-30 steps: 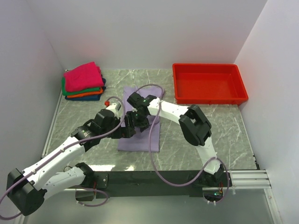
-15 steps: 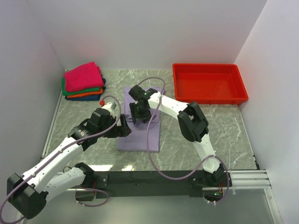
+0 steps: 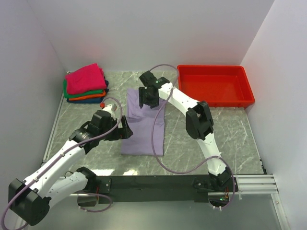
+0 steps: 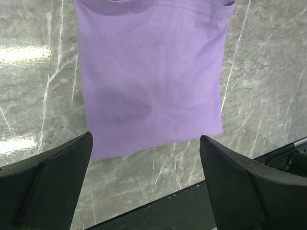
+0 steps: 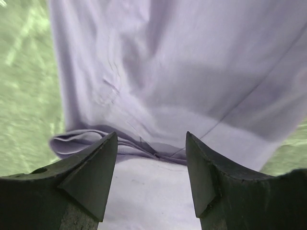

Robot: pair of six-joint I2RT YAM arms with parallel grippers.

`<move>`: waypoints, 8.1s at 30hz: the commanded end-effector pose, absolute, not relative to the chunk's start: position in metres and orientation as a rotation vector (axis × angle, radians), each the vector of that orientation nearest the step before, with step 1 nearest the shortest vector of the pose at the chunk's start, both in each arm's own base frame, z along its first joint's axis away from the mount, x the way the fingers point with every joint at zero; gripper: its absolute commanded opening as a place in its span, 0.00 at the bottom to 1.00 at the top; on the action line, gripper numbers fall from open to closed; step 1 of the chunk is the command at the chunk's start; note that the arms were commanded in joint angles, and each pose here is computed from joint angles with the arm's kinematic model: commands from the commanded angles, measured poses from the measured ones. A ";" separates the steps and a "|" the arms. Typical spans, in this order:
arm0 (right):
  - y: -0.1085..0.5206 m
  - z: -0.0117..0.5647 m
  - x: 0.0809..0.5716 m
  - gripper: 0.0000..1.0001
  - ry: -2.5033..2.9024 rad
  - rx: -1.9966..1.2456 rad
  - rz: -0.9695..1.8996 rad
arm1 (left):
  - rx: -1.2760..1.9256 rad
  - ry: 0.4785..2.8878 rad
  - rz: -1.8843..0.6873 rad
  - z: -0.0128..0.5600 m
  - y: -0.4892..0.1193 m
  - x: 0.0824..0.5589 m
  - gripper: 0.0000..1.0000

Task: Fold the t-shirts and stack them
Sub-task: Fold the tshirt

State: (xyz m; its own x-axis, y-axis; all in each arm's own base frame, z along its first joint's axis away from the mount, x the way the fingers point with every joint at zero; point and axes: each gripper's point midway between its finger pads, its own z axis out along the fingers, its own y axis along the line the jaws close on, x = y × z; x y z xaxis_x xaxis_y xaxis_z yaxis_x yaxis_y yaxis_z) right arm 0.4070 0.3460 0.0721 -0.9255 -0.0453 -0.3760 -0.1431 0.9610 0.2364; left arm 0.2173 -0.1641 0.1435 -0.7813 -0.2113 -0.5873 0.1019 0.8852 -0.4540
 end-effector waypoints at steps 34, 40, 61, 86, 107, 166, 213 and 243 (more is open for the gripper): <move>0.283 0.033 0.168 0.66 2.996 -0.085 0.399 | -0.353 2.683 -0.420 0.035 -0.146 0.202 0.79; 0.275 0.011 0.156 0.64 3.054 -0.070 0.339 | -0.354 2.701 -0.407 0.031 -0.146 0.200 0.78; 0.261 -0.004 0.140 0.09 3.100 -0.037 0.264 | -0.314 2.781 -0.244 0.011 -0.143 0.182 0.62; 0.264 0.001 0.147 0.09 3.081 -0.117 0.264 | -0.424 2.718 -0.210 0.021 -0.135 0.178 0.50; 0.248 0.008 0.154 0.02 3.065 -0.106 0.227 | -0.275 2.825 -0.269 0.009 -0.152 0.171 0.01; 0.213 0.161 0.177 0.00 2.991 -0.245 0.383 | -0.196 2.752 -0.970 0.158 -0.234 0.202 0.01; 0.217 0.100 0.315 0.00 3.063 -0.197 0.261 | -0.259 2.762 -0.882 0.110 -0.218 0.351 0.01; 0.227 0.154 0.315 0.52 2.932 -0.103 0.405 | 0.055 2.452 -0.937 0.168 -0.233 0.343 0.88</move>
